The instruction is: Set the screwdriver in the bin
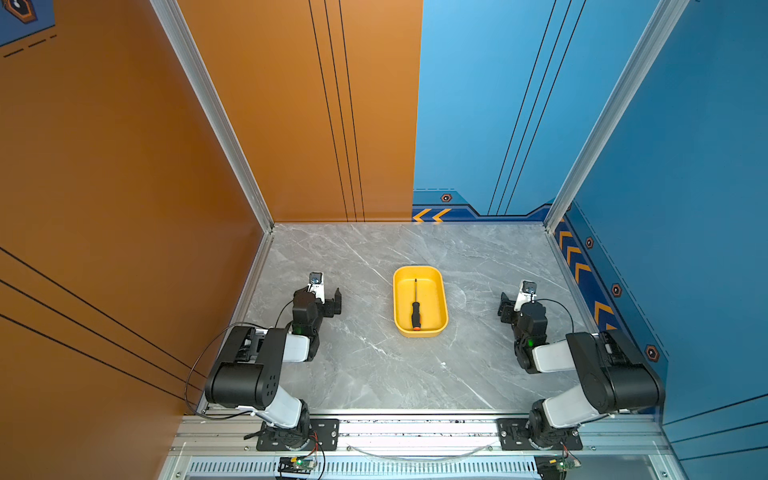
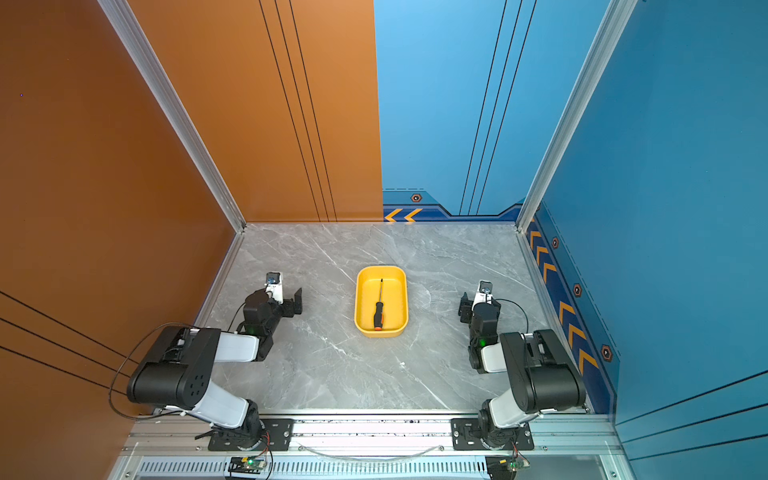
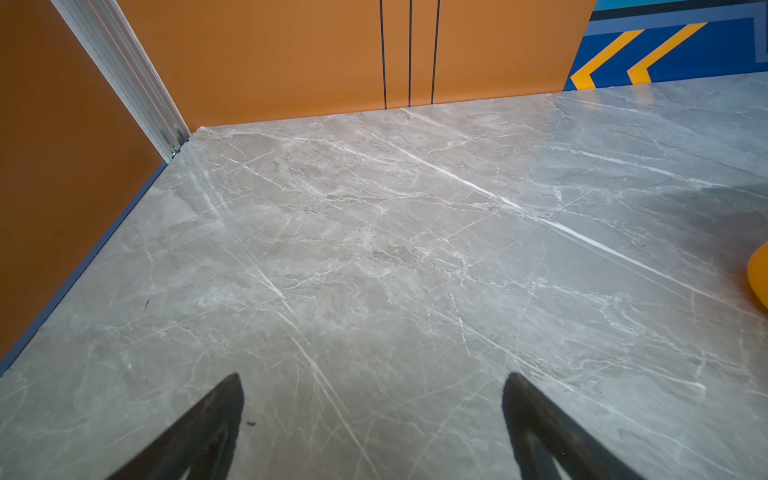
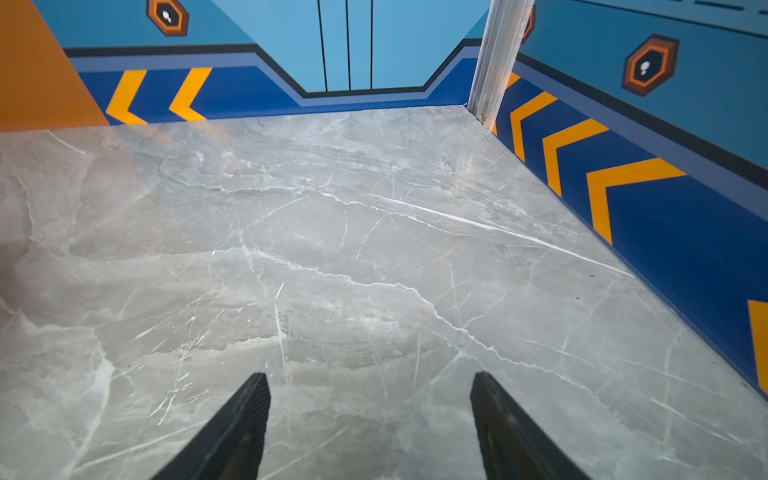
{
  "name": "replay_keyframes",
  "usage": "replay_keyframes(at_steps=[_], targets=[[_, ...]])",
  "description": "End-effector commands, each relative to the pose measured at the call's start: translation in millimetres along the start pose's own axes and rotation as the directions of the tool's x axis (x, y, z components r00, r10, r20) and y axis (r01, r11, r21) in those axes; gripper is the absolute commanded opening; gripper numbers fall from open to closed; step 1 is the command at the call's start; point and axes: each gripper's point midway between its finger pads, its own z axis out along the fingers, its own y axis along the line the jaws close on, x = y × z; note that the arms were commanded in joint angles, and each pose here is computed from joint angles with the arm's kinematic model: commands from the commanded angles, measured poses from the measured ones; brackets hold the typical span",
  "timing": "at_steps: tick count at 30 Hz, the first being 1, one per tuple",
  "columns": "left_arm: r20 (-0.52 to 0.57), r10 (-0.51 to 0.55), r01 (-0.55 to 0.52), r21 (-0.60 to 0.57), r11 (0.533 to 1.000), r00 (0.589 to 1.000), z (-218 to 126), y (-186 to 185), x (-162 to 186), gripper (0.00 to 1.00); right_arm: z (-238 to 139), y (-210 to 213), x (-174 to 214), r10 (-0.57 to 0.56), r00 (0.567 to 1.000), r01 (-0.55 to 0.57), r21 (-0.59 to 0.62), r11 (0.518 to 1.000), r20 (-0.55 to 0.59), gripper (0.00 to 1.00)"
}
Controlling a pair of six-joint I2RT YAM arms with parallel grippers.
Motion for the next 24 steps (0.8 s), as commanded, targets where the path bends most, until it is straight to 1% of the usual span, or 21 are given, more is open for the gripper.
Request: replay_keyframes(at_steps=[1,2,5,6,9,10,12,24], targets=[[0.014,0.004,-0.004,-0.021,1.000,1.000,1.0,5.3,-2.4,0.98,6.3,-2.8,-25.8,-0.022,0.997,0.019,0.046,0.999,0.068,0.75],[0.014,0.002,-0.001,-0.024,1.000,1.000,1.6,5.9,-2.7,0.98,9.2,-4.5,-26.3,-0.017,0.998,0.013,0.054,0.998,0.059,0.75],[0.006,-0.004,0.004,-0.035,0.999,1.000,2.9,8.1,-2.5,0.98,19.0,-7.5,-23.4,0.019,1.000,-0.019,0.023,1.000,0.002,0.75],[0.005,-0.007,0.007,-0.038,0.999,1.000,3.0,9.1,-2.7,0.98,20.7,-8.3,-23.5,0.035,0.999,-0.035,0.005,0.999,-0.004,0.76],[0.006,-0.006,0.006,-0.039,0.999,1.000,3.0,9.2,-2.9,0.98,20.5,-8.5,-22.7,0.037,0.999,-0.037,0.003,0.999,-0.005,0.78],[0.005,-0.006,0.007,-0.040,0.999,1.000,3.0,9.3,-2.6,0.98,20.4,-8.5,-22.7,0.037,0.999,-0.037,0.003,0.999,-0.005,0.81],[0.004,-0.007,0.007,-0.040,0.999,1.000,3.1,9.3,-2.4,0.98,20.4,-8.4,-23.1,0.036,0.999,-0.036,0.003,0.999,-0.004,0.99],[0.004,-0.005,0.005,-0.042,0.999,1.000,2.5,8.9,-2.2,0.98,20.2,-7.3,-22.9,0.030,1.000,-0.030,0.004,1.000,-0.004,1.00]])
